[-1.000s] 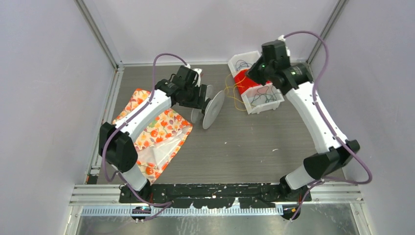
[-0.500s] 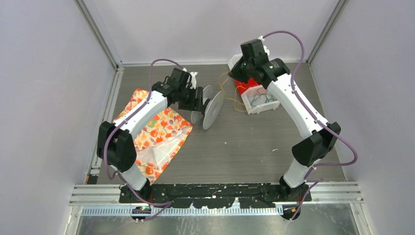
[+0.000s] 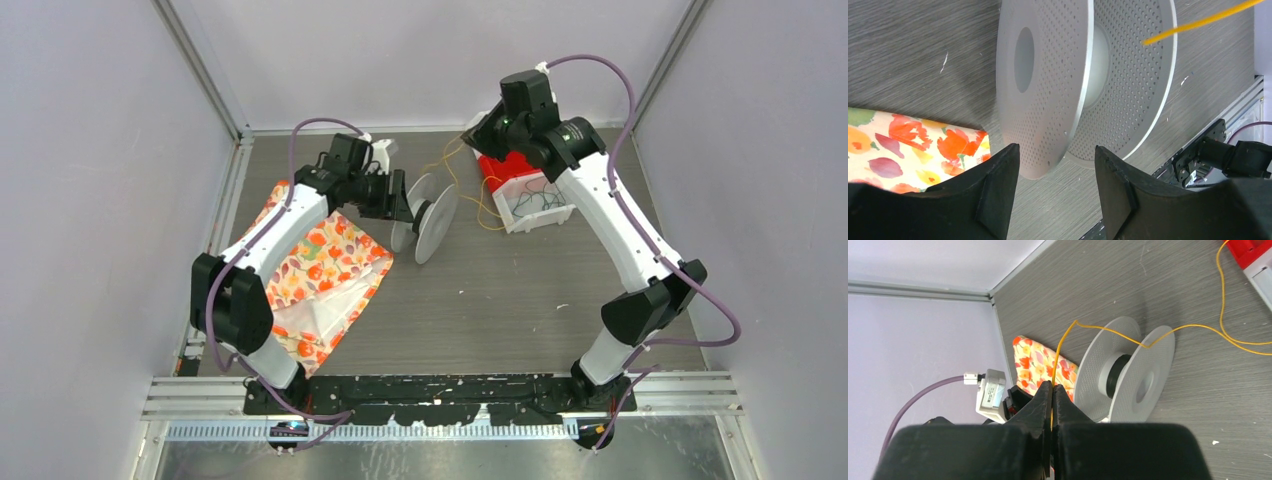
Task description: Wrap the cables
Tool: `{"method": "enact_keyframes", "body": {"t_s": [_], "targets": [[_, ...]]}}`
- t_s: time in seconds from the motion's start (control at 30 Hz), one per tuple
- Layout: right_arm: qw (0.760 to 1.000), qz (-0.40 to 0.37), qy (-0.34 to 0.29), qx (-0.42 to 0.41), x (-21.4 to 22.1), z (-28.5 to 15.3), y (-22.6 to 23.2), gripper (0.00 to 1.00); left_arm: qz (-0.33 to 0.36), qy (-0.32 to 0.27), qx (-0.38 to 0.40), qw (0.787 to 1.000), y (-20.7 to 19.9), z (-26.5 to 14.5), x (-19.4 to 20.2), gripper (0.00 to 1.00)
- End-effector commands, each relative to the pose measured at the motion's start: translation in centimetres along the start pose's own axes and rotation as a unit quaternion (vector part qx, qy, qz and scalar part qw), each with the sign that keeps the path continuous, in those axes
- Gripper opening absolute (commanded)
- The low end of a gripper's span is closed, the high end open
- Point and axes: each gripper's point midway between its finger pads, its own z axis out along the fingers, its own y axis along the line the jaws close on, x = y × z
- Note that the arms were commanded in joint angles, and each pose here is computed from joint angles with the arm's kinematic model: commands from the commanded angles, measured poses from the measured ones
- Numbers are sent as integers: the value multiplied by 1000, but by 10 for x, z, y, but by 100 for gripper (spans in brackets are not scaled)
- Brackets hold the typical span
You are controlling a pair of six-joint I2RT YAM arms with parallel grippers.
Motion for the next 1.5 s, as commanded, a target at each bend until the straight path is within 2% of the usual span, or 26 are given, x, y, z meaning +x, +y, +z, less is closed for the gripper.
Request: {"method": "enact_keyframes", "body": {"t_s": [0.0,0.37,0.67,0.83,0.93,1.2,1.47], "targets": [[999,16,-7,-34,1,0,25,0,24,-28,28,999,-13,-10,-13,58],[999,16,13,-25,25,23,23,0,37,-34,15,999,-10,-19,-15,57],[999,13,-15,-48,5,-11,35,1,40,-32,12,999,-5,-18,-15,63],[998,2,-55,-39,-17,-33,30,0,46,-36,5,998,-3,-21,-18,63],[998,-10,-61,-19,-18,-35,19,1,60,-47,3,997,-4,-26,-21,69],[999,-17,-46,12,-2,-23,-8,1,94,-82,-16,992,0,-41,-27,71],[1000,-19,-14,16,13,0,-8,0,91,-56,8,994,-8,-37,-26,75]]}}
